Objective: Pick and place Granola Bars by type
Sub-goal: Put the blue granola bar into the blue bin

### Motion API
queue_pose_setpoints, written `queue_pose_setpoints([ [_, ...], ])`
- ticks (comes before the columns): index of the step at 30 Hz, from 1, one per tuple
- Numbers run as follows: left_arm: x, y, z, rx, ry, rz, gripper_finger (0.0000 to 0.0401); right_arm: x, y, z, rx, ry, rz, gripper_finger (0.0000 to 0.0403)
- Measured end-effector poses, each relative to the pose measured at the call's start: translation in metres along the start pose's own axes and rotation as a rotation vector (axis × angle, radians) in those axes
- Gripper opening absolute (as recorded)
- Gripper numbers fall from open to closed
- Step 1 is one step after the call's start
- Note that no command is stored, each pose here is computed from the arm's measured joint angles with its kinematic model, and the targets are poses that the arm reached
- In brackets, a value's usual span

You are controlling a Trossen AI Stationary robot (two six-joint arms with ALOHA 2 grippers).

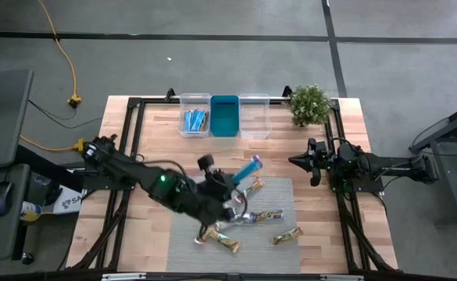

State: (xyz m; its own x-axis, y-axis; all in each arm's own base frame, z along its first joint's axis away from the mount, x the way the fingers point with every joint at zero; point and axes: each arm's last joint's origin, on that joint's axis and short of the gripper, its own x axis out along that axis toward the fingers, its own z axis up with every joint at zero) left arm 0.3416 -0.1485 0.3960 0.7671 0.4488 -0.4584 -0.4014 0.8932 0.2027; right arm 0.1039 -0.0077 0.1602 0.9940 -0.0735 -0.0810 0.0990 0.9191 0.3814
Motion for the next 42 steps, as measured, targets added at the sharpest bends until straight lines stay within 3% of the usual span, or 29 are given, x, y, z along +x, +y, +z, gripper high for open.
queue_pose_setpoints([
  [5, 0.008, 0.046, 0.022, 0.044, -0.015, -0.025, 0.0099, 0.0, 0.0, 0.0, 0.0, 0.0, 0.0, 0.0],
  [13, 0.057, 0.135, 0.043, 0.033, -0.003, -0.083, 0.0099, 0.0, 0.0, 0.0, 0.0, 0.0, 0.0, 0.0],
  [17, 0.083, 0.182, 0.039, -0.062, 0.035, -0.077, 0.0099, 0.0, 0.0, 0.0, 0.0, 0.0, 0.0, 0.0],
  [24, 0.127, 0.251, 0.001, -0.331, 0.173, -0.01, 0.0099, 0.0, 0.0, 0.0, 0.0, 0.0, 0.0, 0.0],
  [32, 0.164, 0.275, -0.058, -0.562, 0.3, 0.058, 0.0099, 0.0, 0.0, 0.0, 0.0, 0.0, 0.0, 0.0],
  [42, 0.196, 0.263, -0.124, -0.78, 0.317, 0.094, 0.0099, 0.0, 0.0, 0.0, 0.0, 0.0, 0.0, 0.0],
])
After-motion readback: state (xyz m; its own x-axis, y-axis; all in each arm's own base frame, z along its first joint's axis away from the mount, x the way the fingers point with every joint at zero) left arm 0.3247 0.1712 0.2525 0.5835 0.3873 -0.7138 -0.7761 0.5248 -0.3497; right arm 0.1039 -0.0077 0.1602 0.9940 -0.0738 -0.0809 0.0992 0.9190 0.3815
